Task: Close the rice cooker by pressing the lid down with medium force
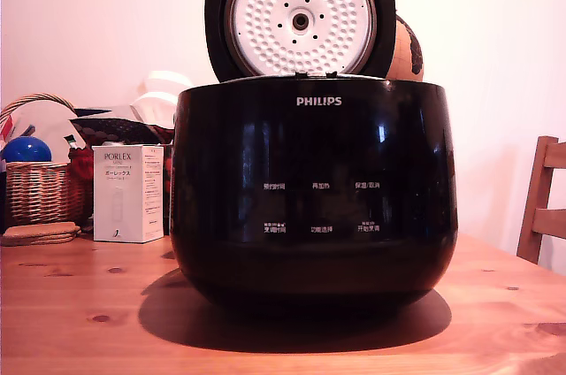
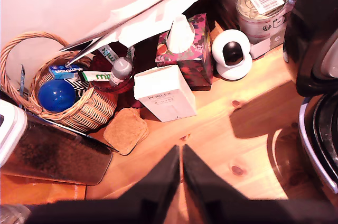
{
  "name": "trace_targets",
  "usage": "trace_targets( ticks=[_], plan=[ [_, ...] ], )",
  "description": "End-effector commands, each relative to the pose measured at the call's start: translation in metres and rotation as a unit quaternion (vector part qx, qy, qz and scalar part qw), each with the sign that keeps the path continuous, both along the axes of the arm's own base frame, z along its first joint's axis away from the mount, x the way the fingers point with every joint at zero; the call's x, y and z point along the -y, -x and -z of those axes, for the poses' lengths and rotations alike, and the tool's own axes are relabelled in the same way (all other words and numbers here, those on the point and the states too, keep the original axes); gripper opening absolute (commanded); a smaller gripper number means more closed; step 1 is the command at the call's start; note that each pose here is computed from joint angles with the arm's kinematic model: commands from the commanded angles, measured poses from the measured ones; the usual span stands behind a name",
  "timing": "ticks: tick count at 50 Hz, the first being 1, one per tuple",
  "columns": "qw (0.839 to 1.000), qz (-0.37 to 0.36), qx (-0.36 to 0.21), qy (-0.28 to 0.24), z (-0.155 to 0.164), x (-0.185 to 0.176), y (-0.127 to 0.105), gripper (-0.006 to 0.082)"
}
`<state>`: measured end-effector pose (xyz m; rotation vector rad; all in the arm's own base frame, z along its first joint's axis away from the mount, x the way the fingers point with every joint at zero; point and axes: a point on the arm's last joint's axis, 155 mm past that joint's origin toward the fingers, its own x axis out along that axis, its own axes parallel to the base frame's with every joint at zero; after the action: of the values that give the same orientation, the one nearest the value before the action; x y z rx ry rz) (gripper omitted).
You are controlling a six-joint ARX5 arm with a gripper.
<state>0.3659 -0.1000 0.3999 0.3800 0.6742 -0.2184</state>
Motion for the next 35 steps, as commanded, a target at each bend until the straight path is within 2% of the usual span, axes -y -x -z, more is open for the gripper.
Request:
trace_targets(
  ticks=[1, 10, 19, 26, 35],
  plan=[
    [1.0, 0.0, -0.006, 0.001, 0.004, 0.001, -0.003, -0.0024],
    [1.0, -0.007, 0.0, 0.008, 0.002, 0.0, -0.006, -0.0024],
    [0.998, -0.013, 0.051, 0.029, -0.019, -0.001, -0.024, -0.0024],
    [0.993, 0.03, 0.083, 0.079, -0.036, 0.018, -0.037, -0.0024],
    [0.984, 0.08, 0.095, 0.13, -0.043, 0.036, -0.054, -0.0024]
  ],
)
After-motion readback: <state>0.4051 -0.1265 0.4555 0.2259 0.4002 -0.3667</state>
